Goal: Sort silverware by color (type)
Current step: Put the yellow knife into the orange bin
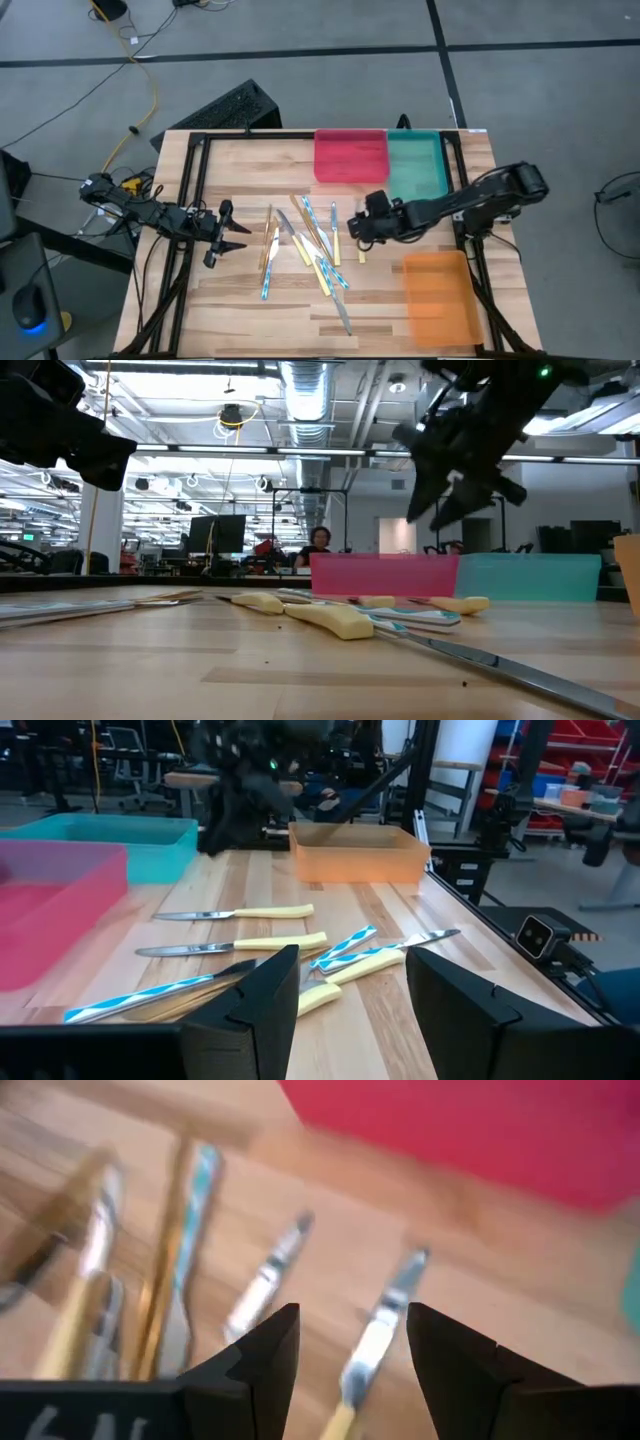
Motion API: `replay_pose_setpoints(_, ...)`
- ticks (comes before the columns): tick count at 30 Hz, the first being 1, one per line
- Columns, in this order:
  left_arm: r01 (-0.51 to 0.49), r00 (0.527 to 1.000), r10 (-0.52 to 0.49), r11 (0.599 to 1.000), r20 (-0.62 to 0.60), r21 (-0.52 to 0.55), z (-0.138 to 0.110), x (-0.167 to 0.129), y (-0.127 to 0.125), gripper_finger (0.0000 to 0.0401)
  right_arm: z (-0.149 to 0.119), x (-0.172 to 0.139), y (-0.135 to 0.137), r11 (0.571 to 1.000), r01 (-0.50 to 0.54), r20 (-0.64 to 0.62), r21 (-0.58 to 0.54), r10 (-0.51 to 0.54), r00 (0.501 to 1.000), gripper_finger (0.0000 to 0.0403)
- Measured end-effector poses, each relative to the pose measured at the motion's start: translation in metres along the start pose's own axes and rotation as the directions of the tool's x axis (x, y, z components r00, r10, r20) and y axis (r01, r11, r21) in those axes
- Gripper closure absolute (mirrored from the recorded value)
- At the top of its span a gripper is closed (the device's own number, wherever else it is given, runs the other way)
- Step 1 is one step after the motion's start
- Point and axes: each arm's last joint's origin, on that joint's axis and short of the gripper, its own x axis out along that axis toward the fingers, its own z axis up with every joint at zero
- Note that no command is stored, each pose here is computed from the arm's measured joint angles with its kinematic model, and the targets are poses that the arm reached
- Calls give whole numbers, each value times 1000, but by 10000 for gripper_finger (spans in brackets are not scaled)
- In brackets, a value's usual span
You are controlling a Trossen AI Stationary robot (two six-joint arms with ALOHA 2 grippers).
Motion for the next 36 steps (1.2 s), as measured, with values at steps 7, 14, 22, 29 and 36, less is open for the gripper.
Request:
replay_pose_setpoints(7,-11,1000,11,1000,1,10,0,0,0,232,-27,24,15,993,114,-104,-24,-116,988,193)
replay_pose_setpoints(14,-13,1000,13,1000,2,9,0,0,0,232,-49,37,21,973,222,-124,-67,-229,966,193)
replay_pose_setpoints(22,-17,1000,17,1000,3,10,0,0,0,232,-66,39,23,965,249,-123,-79,-258,958,193)
replay_pose_setpoints(29,-77,997,77,997,16,19,1,0,2,232,-68,37,24,967,248,-115,-62,-253,961,193)
replay_pose_setpoints(36,-78,997,78,997,17,19,1,0,2,232,-80,51,26,965,262,-102,-20,-262,960,193)
